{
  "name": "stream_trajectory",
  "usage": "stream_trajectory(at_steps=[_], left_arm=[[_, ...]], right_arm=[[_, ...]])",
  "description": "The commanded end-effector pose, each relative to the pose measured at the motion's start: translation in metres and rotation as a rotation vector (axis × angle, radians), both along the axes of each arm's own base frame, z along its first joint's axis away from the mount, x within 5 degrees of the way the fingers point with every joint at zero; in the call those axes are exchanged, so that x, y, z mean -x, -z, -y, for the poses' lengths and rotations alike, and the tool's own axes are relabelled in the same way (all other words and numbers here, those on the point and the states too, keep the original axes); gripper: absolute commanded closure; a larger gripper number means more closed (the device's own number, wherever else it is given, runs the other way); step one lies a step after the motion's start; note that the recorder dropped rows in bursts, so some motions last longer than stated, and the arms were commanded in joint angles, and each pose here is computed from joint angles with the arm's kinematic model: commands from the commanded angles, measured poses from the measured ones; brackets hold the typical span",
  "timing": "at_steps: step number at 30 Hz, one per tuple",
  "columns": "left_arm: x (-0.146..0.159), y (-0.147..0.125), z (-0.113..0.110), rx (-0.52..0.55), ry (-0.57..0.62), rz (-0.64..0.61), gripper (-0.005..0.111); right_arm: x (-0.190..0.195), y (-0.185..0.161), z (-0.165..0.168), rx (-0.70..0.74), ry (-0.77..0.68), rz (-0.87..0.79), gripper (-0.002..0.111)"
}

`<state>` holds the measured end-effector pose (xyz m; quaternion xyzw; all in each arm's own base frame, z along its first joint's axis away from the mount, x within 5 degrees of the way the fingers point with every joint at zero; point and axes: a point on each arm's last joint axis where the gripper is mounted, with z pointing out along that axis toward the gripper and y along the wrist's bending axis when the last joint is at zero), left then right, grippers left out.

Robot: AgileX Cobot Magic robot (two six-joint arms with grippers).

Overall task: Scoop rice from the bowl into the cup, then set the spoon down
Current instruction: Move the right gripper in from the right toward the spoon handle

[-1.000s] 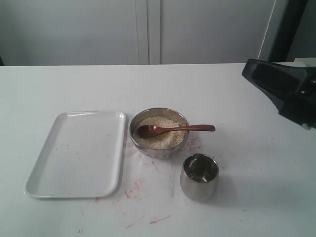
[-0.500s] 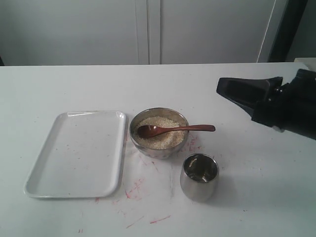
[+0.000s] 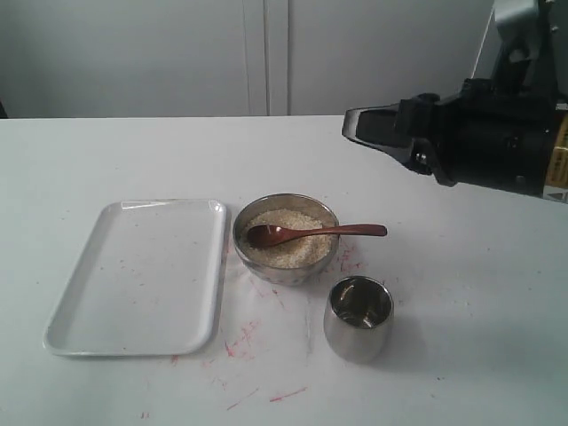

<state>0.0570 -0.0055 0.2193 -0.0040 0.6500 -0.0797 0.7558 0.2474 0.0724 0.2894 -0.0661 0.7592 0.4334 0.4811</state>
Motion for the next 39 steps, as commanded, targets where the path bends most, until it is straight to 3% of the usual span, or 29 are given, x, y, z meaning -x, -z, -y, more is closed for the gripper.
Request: stream_trajectory(at_steps=[1,14,24,31,39], left_arm=[[0.0,-0.002,0.0,0.007,0.003,0.012,0.092],[0.0,-0.002,0.0,0.007,0.003,0.012,0.092],[0.0,-0.002,0.0,0.007,0.003,0.012,0.092],[0.0,-0.002,0.0,0.007,0.003,0.012,0.092],[0.0,-0.002,0.0,0.007,0.003,0.012,0.092]], right_arm=[[-0.014,0.018,0.01,-0.059,0.181,-0.22,0.108],[-0.013,0.067,0.02,-0.178,0.374,-0.454,0.108],[0.015,0.093,0.034,-0.383,0.467,-0.404,0.108],[0.023,0.101,0.037,-0.344,0.494,-0.361,0.108],[0.02,0.115,0.034,-0.441,0.474,-0.392,0.108]])
